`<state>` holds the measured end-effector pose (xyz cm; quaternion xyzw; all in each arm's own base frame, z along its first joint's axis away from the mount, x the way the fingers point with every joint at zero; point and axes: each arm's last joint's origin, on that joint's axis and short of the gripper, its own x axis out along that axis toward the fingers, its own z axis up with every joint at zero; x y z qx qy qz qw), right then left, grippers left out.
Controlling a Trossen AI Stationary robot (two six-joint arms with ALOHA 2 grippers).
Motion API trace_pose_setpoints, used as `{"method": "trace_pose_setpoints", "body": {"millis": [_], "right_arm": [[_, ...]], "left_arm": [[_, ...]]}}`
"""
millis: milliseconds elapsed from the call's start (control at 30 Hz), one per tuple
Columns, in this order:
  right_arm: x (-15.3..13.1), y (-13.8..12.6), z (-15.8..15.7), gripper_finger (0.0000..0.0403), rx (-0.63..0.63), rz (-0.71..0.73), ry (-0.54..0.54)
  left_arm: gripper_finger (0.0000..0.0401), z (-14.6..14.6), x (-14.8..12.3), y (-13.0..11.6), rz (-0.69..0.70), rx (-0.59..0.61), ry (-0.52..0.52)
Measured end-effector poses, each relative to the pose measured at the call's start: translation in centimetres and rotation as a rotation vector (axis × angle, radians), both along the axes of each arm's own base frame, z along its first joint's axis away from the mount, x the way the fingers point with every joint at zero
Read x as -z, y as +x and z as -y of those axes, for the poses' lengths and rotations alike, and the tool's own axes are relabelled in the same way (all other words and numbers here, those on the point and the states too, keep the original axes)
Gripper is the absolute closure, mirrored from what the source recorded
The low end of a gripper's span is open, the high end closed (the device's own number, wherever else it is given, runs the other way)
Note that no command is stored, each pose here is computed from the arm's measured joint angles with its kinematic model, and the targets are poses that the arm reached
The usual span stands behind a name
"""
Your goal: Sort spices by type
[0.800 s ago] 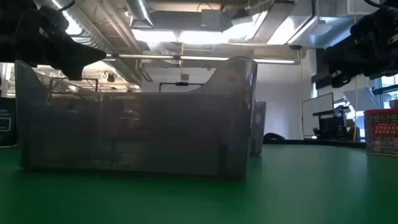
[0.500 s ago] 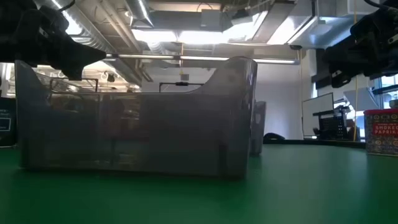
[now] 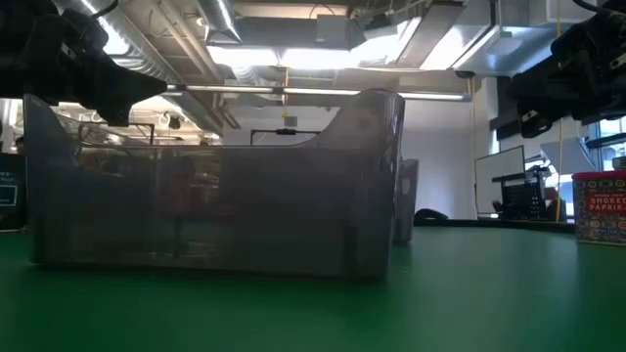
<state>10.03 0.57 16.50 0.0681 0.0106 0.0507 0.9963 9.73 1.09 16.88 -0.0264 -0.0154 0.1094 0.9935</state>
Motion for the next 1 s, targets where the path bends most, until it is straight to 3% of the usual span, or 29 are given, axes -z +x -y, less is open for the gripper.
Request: {"method": "trace_pose_setpoints", "body": {"millis": [1000], "right_arm": [[0.02,0.00,0.00,0.0397,0.000,-0.002,0.000]], "left_arm": [[0.0396,0.00,-0.05,0.00,0.000,-0.001,0.027]]}}
